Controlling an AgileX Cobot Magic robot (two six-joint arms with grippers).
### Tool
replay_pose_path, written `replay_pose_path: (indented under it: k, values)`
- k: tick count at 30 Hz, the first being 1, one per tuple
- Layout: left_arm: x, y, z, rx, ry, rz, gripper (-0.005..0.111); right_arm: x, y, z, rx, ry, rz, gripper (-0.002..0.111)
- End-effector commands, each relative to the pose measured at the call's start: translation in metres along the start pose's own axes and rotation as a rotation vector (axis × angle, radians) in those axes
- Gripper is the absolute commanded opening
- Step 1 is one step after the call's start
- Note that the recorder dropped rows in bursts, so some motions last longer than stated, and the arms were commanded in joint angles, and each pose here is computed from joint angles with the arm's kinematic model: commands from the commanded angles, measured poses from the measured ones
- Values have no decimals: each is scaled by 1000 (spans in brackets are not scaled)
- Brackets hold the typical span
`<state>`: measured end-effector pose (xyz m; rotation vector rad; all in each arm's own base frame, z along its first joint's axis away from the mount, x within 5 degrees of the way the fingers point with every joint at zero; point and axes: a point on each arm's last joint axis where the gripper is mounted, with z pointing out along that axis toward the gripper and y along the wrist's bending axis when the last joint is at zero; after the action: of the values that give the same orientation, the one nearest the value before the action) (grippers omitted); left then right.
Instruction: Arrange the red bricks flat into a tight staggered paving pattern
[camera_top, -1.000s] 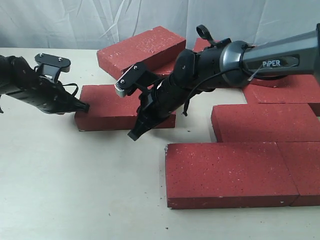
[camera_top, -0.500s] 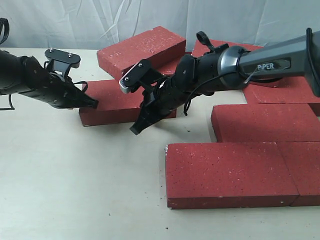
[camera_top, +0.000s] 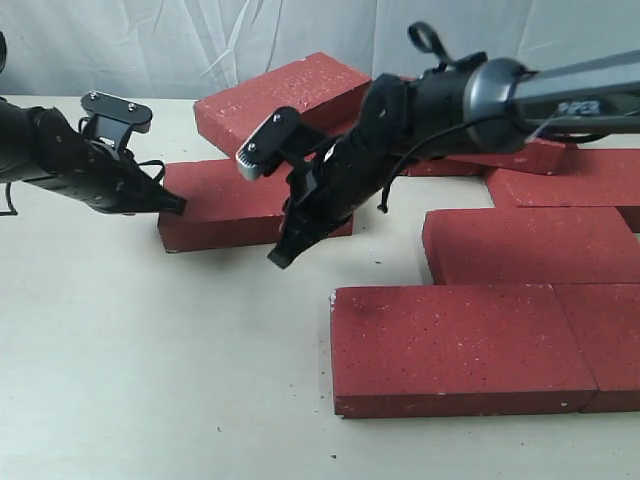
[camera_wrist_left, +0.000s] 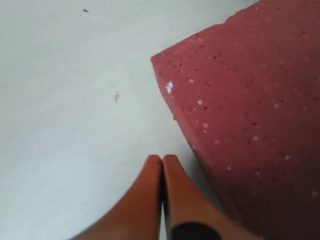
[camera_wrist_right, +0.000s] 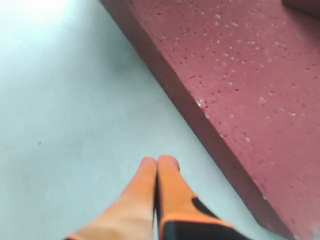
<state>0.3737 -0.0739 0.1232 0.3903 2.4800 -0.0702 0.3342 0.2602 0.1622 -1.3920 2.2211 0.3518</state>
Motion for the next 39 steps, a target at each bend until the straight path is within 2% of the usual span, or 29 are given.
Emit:
replay_pose_path:
  k: [1, 4, 6, 9, 12, 15, 19, 23, 26, 27, 28, 31, 32, 34, 39]
  values:
    - [-3, 6, -3, -8, -13, -58, 0, 5, -24, -45, 67, 44, 55, -1]
    - [-1, 5, 7, -2, 7, -47, 0, 17, -52, -56, 134, 10, 251, -1]
    - [-2, 5, 14, 7, 26, -47, 0, 28, -63, -52, 153, 17, 301, -1]
    - [-7, 2, 18, 12, 15, -52, 0, 39, -74, -39, 181, 22, 323, -1]
    - [-17, -10, 19, 18, -29, -30, 0, 47, -84, -17, 232, -1, 328, -1]
    - [-22, -15, 19, 6, -80, -14, 0, 51, -85, -9, 226, 13, 334, -1]
    - [-25, -14, 20, -16, -126, -14, 0, 50, -84, -12, 223, 14, 331, -1]
    - [-25, -13, 26, -13, -109, 26, 0, 43, -78, -36, 200, 40, 297, -1]
    - [-32, -3, 3, -2, -86, 19, 0, 36, -64, -55, 116, 49, 346, -1]
    - [-35, 5, -11, 8, -62, 1, 0, 31, -53, -57, 47, 56, 337, -1]
    - [-32, 10, -21, 29, -7, -13, 0, 24, -39, -54, -10, 59, 250, -1]
    - [-25, 15, -24, 55, 61, -40, 0, 10, -9, -29, -89, 37, 113, -1]
    - [-21, 13, -19, 70, 90, -58, 0, 5, 1, -13, -66, 21, 44, -1]
    - [-16, 11, -10, 81, 117, -70, 0, 3, 8, 8, -20, 11, -2, -1]
    - [-9, 11, 4, 72, 130, -75, 0, 4, 2, 25, 0, 6, 13, -1]
